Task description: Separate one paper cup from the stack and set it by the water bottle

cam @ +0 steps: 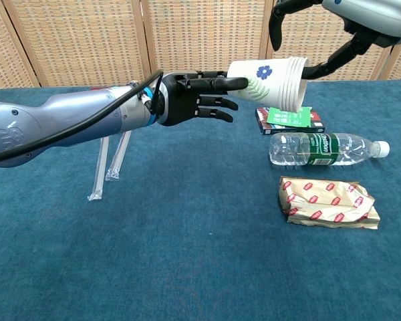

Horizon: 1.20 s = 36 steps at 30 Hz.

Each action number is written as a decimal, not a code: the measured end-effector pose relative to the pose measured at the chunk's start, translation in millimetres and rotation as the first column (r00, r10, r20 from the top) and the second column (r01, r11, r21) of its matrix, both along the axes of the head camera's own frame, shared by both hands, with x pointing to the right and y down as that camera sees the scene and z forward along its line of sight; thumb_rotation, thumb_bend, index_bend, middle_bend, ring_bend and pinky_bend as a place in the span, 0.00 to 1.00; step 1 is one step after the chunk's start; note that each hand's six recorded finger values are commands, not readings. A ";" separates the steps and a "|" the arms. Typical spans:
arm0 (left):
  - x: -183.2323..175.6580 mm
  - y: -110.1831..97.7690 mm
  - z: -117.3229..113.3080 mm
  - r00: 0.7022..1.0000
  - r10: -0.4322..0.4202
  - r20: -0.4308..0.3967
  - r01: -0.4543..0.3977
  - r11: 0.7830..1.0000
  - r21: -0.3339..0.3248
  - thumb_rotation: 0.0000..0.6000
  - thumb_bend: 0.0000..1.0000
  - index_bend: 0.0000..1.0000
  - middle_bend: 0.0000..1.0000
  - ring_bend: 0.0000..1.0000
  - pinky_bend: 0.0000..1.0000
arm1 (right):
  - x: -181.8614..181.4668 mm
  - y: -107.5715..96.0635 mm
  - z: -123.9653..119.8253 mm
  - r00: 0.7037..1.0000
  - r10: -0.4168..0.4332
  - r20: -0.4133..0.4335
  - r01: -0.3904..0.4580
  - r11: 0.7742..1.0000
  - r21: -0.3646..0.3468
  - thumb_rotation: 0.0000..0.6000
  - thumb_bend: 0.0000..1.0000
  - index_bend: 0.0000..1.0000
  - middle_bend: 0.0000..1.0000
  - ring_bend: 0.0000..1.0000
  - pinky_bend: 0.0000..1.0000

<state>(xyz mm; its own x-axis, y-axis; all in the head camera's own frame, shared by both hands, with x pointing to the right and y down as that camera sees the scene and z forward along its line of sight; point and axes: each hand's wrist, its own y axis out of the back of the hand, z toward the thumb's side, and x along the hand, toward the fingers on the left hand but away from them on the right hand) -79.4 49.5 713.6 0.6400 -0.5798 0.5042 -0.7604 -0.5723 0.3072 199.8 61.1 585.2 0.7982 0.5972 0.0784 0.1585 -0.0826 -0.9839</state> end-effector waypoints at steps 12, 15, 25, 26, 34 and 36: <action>-1.4 1.7 6.0 1.000 -0.002 0.004 0.003 1.000 -0.015 1.00 0.08 0.51 0.53 0.48 0.48 | -4.4 1.3 0.9 1.000 -0.012 -0.002 0.012 1.000 0.004 1.00 0.49 0.59 0.20 0.08 0.12; -1.3 1.8 6.5 1.000 -0.003 0.004 0.003 1.000 -0.015 1.00 0.08 0.51 0.53 0.48 0.48 | -4.7 1.6 1.5 1.000 -0.014 -0.003 0.014 1.000 0.006 1.00 0.50 0.60 0.20 0.08 0.12; 0.0 4.2 8.5 1.000 0.007 0.006 -0.007 1.000 -0.019 1.00 0.08 0.51 0.53 0.48 0.48 | -3.7 1.9 4.0 1.000 -0.019 -0.018 0.019 1.000 0.018 1.00 0.52 0.67 0.20 0.08 0.12; 0.2 4.4 8.7 1.000 0.007 0.006 -0.007 1.000 -0.020 1.00 0.08 0.51 0.53 0.48 0.48 | -3.5 1.9 4.0 1.000 -0.018 -0.018 0.019 1.000 0.018 1.00 0.52 0.67 0.20 0.08 0.12; -2.1 2.6 7.9 1.000 0.003 0.006 -0.003 1.000 -0.013 1.00 0.08 0.51 0.53 0.48 0.48 | 0.5 2.9 3.1 1.000 -0.016 -0.020 0.016 0.999 0.029 1.00 0.53 0.68 0.20 0.08 0.12; -8.3 -1.0 7.8 1.000 -0.006 0.014 0.006 1.000 -0.006 1.00 0.08 0.51 0.53 0.48 0.48 | 4.2 3.6 0.8 1.000 -0.013 -0.018 0.014 0.999 0.038 1.00 0.53 0.69 0.20 0.08 0.12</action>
